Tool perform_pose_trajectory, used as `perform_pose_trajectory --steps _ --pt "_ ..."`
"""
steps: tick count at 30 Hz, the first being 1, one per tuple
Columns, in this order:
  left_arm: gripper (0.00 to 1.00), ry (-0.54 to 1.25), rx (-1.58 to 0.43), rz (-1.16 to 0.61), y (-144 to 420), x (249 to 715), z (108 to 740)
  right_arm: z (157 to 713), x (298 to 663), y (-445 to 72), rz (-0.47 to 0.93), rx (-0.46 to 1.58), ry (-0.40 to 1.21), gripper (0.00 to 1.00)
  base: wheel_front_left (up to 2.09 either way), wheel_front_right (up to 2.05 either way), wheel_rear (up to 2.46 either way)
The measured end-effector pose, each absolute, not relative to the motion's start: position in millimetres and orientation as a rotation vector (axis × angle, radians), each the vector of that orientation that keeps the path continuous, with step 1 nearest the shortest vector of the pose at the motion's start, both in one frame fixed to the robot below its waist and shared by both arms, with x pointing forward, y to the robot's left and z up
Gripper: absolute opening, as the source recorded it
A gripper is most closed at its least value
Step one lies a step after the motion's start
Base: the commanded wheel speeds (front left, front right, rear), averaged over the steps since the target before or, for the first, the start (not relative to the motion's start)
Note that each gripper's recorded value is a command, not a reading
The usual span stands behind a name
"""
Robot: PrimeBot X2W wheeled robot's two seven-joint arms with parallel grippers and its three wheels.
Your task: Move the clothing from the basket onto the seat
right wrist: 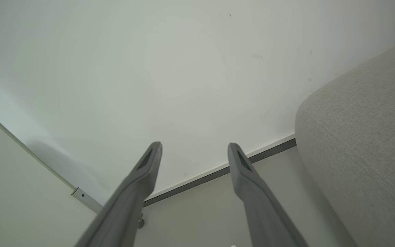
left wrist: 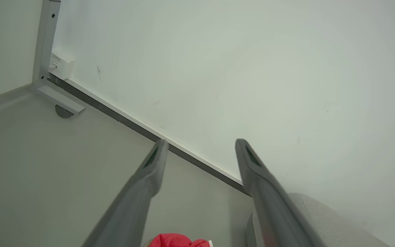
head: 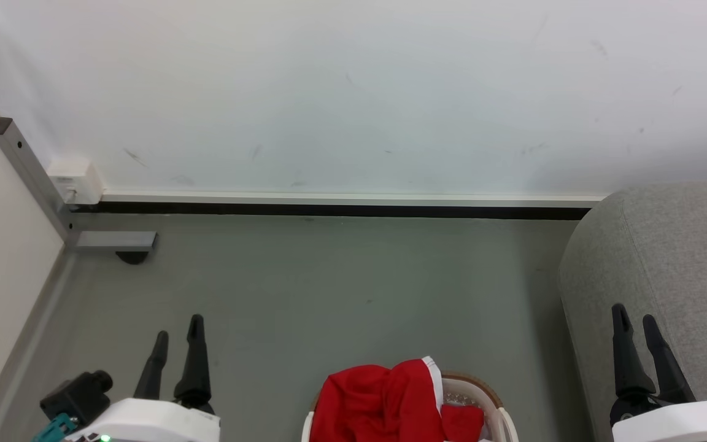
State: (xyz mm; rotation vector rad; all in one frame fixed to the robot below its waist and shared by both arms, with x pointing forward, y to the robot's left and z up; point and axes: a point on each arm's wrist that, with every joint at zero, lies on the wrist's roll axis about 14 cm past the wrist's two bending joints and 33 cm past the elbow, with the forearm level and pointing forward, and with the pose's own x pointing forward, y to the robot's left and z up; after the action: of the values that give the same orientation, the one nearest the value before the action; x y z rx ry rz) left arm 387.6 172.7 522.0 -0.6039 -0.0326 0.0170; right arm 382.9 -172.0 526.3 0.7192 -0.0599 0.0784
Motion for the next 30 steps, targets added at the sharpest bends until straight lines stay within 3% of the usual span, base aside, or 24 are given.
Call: perform_pose_trajectory --steps 30 --pt "1.0 -0.099 -0.221 -0.001 161 387 533 535 383 -162 0.123 0.395 -0.114 1.0 0.0 0.0 0.0"
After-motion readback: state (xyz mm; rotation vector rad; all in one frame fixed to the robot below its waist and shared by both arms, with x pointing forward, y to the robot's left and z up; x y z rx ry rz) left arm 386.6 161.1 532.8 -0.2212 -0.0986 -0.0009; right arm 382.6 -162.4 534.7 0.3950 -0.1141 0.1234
